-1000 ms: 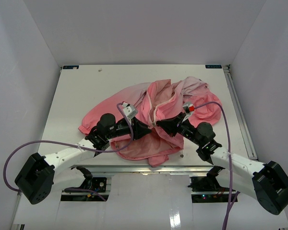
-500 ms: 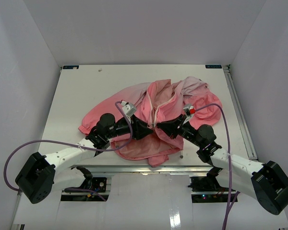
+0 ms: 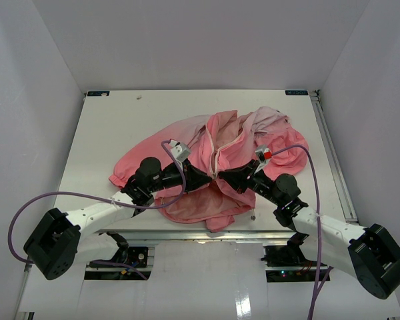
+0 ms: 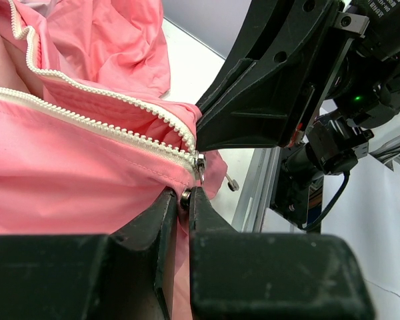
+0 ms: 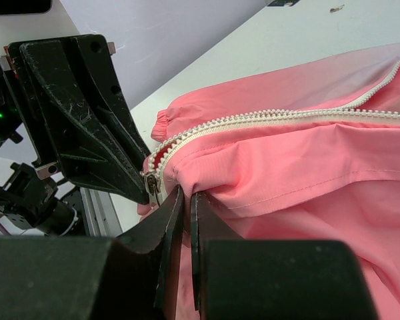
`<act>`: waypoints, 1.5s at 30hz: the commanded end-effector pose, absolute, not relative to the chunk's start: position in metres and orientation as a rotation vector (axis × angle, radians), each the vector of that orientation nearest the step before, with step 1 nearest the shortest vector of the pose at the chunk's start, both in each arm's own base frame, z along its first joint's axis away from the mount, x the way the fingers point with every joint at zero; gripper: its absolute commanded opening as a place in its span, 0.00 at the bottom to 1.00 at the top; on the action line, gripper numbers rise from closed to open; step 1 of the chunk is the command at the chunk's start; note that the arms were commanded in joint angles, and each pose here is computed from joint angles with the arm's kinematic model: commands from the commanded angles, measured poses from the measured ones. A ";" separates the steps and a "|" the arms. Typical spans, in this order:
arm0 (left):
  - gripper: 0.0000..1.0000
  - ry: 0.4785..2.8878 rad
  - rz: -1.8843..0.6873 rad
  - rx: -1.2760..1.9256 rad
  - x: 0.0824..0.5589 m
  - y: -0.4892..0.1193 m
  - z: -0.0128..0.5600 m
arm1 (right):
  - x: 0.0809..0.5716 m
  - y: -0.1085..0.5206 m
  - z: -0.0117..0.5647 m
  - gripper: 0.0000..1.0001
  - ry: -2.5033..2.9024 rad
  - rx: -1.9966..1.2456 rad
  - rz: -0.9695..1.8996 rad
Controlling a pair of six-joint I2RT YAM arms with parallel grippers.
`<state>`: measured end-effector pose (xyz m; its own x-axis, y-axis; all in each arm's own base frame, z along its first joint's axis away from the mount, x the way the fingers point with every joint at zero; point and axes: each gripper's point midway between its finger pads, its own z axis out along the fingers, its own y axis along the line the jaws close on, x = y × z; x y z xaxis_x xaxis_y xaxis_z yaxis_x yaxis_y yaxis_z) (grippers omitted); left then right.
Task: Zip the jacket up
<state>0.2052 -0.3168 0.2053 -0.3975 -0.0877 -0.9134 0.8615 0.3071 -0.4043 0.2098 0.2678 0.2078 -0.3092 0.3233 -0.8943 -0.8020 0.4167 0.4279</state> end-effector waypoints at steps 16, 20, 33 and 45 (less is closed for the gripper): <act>0.00 1.643 -1.203 0.924 0.193 -0.317 0.178 | 0.228 0.282 0.255 0.08 1.398 -0.438 1.210; 0.00 1.664 -1.193 0.887 0.197 -0.315 0.178 | 0.229 0.283 0.248 0.08 1.424 -0.448 1.204; 0.00 1.791 -1.453 0.711 0.210 -0.298 0.187 | 0.235 0.270 0.182 0.34 1.728 -0.577 0.968; 0.00 1.842 -1.468 0.721 0.207 -0.298 0.176 | 0.221 0.268 0.203 0.47 1.790 -0.709 0.896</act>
<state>0.2079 -0.2961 0.1682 -0.6323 0.0065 -0.7747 0.7521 0.2447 -0.6119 0.2257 0.2684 0.1884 -0.3851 -0.0494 -0.9216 -0.7683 0.5703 0.2905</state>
